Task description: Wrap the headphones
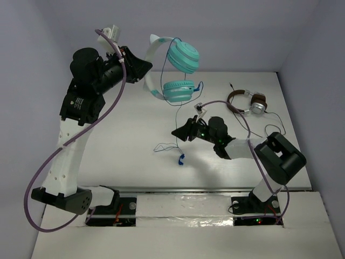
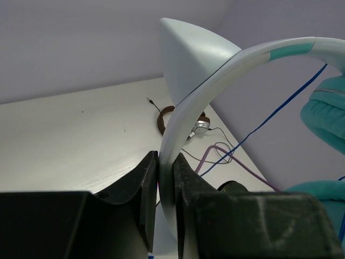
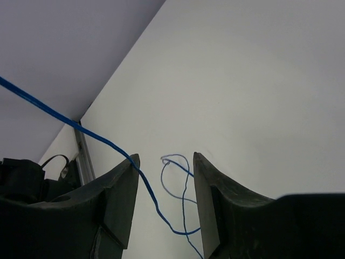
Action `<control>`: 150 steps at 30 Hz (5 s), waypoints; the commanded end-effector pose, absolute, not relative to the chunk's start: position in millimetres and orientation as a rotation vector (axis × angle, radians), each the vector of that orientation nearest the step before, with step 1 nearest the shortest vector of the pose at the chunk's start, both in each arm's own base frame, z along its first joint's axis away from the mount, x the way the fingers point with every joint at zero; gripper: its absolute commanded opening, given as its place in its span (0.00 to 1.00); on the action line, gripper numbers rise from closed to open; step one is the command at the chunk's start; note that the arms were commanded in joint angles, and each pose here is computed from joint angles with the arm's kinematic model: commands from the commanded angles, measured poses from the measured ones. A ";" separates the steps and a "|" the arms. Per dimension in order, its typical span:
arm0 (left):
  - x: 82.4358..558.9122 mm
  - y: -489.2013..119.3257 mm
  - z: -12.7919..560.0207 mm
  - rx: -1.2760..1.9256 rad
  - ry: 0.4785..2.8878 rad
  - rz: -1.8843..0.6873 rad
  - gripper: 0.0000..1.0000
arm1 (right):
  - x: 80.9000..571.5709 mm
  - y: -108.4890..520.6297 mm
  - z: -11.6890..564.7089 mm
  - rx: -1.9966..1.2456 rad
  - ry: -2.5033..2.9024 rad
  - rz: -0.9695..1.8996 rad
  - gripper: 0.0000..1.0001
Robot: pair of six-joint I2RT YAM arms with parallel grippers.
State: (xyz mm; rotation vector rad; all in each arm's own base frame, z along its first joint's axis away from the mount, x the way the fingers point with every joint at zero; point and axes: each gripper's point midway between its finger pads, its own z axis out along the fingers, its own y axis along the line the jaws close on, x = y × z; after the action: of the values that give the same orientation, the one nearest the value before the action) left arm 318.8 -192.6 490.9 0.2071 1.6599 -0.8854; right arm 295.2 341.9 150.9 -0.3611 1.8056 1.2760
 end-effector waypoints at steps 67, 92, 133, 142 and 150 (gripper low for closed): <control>324.9 -153.7 169.1 0.165 2.249 -0.074 0.00 | 224.1 338.5 243.7 -0.946 2.087 0.366 0.00; 280.7 -217.0 198.2 0.578 2.167 -0.497 0.00 | 318.6 264.4 255.4 -0.575 2.068 0.059 0.00; 275.0 -212.7 436.0 0.376 1.682 -0.851 0.00 | 283.8 319.6 274.4 -0.448 1.533 1.220 0.30; 282.7 -209.7 491.7 0.302 1.595 -0.889 0.00 | 295.6 338.2 224.3 -0.423 1.592 1.300 0.38; 288.2 -203.1 518.1 0.265 1.547 -0.895 0.00 | 300.8 341.9 199.8 -0.402 1.632 1.307 0.41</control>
State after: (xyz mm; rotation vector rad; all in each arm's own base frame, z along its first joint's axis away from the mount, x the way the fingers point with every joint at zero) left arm 297.0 -208.6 463.0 0.3017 1.7026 -0.8425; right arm 298.6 341.1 175.4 -0.3920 1.7545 1.2764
